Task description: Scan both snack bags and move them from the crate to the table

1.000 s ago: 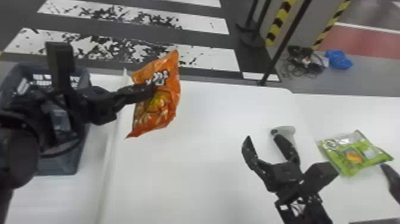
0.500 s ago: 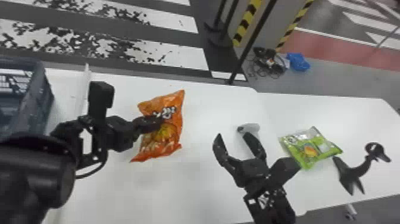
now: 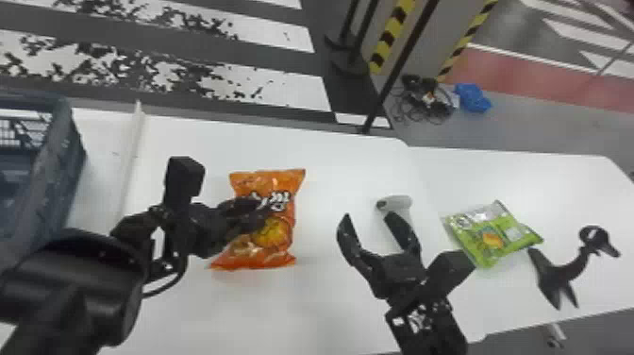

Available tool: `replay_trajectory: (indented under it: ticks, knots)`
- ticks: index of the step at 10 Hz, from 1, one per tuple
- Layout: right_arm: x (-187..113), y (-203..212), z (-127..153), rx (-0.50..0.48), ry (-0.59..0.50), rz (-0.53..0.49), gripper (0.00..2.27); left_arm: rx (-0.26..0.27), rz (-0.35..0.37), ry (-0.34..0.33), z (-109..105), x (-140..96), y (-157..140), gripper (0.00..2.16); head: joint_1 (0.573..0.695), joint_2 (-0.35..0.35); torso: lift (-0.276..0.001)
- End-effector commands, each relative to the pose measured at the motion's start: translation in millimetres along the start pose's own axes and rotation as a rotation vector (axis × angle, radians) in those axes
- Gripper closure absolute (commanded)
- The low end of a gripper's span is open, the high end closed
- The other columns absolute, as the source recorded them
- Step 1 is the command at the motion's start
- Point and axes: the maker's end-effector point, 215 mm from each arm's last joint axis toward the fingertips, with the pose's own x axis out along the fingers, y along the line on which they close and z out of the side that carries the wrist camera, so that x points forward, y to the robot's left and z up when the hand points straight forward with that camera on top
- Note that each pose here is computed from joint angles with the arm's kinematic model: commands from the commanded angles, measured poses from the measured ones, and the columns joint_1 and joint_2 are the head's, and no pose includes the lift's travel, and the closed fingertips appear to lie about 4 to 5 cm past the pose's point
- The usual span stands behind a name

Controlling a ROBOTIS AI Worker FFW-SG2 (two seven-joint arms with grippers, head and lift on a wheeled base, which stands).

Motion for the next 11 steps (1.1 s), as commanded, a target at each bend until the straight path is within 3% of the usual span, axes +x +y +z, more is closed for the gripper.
replay_trajectory:
  ticks: [1,4,5,7,8,10,11]
  knots:
    - [0,2,-3,0.008,0.011,0.004,0.08,-0.001,0.004,-0.035,11,-2,2,0.02,0.695,-0.35,-0.088]
    - [1,3,-11,0.025,0.043,0.008,0.07,0.008,0.033,-0.135,50,-24,8,0.03,0.695,-0.35,-0.088]
    - [1,3,-10,0.026,0.041,0.008,0.07,-0.021,0.029,-0.133,48,-25,9,0.03,0.695,-0.35,-0.088]
    - [1,3,-10,0.026,0.041,0.008,0.07,-0.027,0.032,-0.133,45,-26,8,0.03,0.695,-0.35,-0.088]
    - [0,5,-10,0.029,0.042,0.012,0.07,-0.011,0.059,-0.17,60,-36,11,0.03,0.695,-0.35,-0.088]
    - [-1,7,-11,0.037,0.051,0.021,0.07,0.026,0.159,-0.27,87,-85,37,0.04,0.695,-0.35,-0.088]
    - [-1,9,-12,0.065,0.059,0.034,0.09,0.042,0.256,-0.31,94,-122,65,0.05,0.695,-0.35,-0.088]
